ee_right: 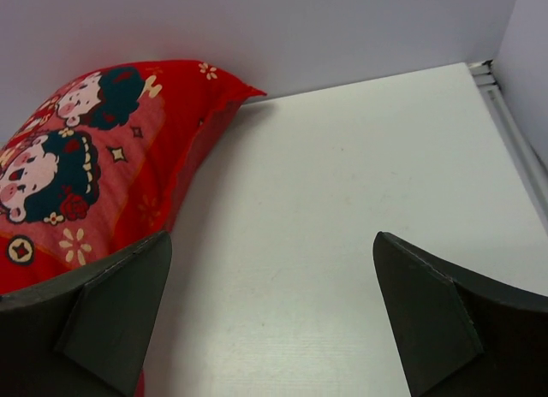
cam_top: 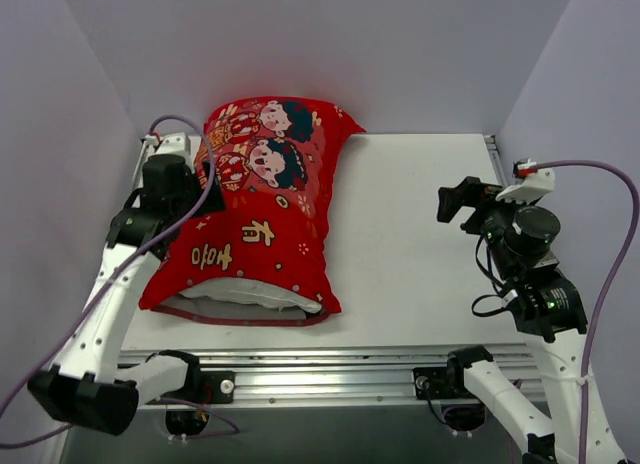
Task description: Remove the pillowcase from the pillow
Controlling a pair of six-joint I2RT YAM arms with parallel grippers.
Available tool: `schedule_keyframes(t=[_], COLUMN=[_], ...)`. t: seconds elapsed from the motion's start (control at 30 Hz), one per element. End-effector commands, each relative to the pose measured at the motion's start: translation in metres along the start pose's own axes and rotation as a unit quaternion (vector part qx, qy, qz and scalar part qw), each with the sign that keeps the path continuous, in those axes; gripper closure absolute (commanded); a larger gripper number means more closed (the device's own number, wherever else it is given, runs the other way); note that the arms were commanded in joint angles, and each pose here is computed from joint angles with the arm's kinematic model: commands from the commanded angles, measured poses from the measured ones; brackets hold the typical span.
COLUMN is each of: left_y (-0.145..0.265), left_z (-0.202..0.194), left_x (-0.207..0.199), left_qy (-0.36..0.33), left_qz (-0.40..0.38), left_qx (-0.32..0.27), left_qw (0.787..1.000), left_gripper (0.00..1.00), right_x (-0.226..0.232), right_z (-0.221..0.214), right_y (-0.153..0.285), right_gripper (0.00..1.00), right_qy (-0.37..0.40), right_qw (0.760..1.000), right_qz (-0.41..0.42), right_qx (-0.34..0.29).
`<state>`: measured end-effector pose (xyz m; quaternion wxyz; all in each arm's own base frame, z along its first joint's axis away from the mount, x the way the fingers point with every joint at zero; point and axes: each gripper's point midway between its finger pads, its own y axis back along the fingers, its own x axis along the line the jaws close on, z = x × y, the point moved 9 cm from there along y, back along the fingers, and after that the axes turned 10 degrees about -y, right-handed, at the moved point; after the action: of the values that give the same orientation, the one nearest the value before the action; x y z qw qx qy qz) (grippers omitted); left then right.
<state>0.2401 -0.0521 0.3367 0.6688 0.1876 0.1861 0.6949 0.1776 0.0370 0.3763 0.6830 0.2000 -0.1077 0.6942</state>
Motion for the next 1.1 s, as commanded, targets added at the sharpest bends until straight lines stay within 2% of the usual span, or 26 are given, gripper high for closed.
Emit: schedule_keyframes(t=[0.0, 0.13, 0.2, 0.3, 0.33, 0.4, 0.43, 0.57, 0.67, 0.77, 0.9, 1.0, 1.07], left_y=[-0.042, -0.101, -0.137, -0.166, -0.166, -0.172, -0.164, -0.144, -0.114, -0.081, -0.034, -0.007, 0.009], left_z=[0.043, 0.053, 0.045, 0.034, 0.029, 0.019, 0.01, -0.01, -0.006, 0.014, 0.04, 0.037, 0.022], left_x=[-0.025, -0.048, -0.066, -0.098, -0.12, -0.143, -0.166, -0.213, -0.23, -0.22, -0.179, -0.152, -0.136], left_qy=[0.034, 0.034, 0.02, -0.003, -0.018, -0.045, -0.065, -0.154, -0.19, -0.158, -0.085, -0.032, 0.003], left_qz=[-0.041, -0.062, -0.08, -0.131, -0.171, -0.198, -0.234, -0.285, -0.285, -0.268, -0.193, -0.153, -0.149], left_qx=[-0.068, -0.052, -0.031, -0.019, -0.013, -0.009, -0.004, -0.016, -0.049, -0.088, -0.12, -0.112, -0.096], left_qw=[0.996, 0.996, 0.996, 0.991, 0.985, 0.979, 0.97, 0.946, 0.938, 0.946, 0.97, 0.981, 0.984], left_gripper=[0.06, 0.06, 0.06, 0.06, 0.06, 0.06, 0.06, 0.06, 0.06, 0.06, 0.06, 0.06, 0.06], right_x=[0.009, 0.008, 0.007, 0.008, 0.008, 0.008, 0.009, 0.008, 0.009, 0.01, 0.011, 0.012, 0.014], right_z=[-0.014, -0.023, -0.025, -0.029, -0.03, -0.035, -0.037, -0.046, -0.051, -0.056, -0.063, -0.073, -0.08], right_y=[-0.012, -0.016, -0.017, -0.016, -0.016, -0.018, -0.019, -0.024, -0.029, -0.037, -0.049, -0.059, -0.066], right_gripper=[0.0, 0.0, 0.0, 0.0, 0.0, 0.0, 0.0, 0.0, 0.0, 0.0, 0.0, 0.0, 0.0], right_qy=[-0.015, -0.021, -0.024, -0.031, -0.034, -0.04, -0.042, -0.049, -0.058, -0.063, -0.071, -0.081, -0.085], right_qw=[0.998, 0.997, 0.997, 0.996, 0.996, 0.995, 0.995, 0.993, 0.991, 0.99, 0.988, 0.985, 0.982], right_qz=[0.047, 0.051, 0.053, 0.064, 0.068, 0.073, 0.076, 0.08, 0.085, 0.084, 0.08, 0.078, 0.08], right_qx=[0.034, 0.045, 0.043, 0.045, 0.046, 0.054, 0.058, 0.071, 0.081, 0.095, 0.112, 0.133, 0.151])
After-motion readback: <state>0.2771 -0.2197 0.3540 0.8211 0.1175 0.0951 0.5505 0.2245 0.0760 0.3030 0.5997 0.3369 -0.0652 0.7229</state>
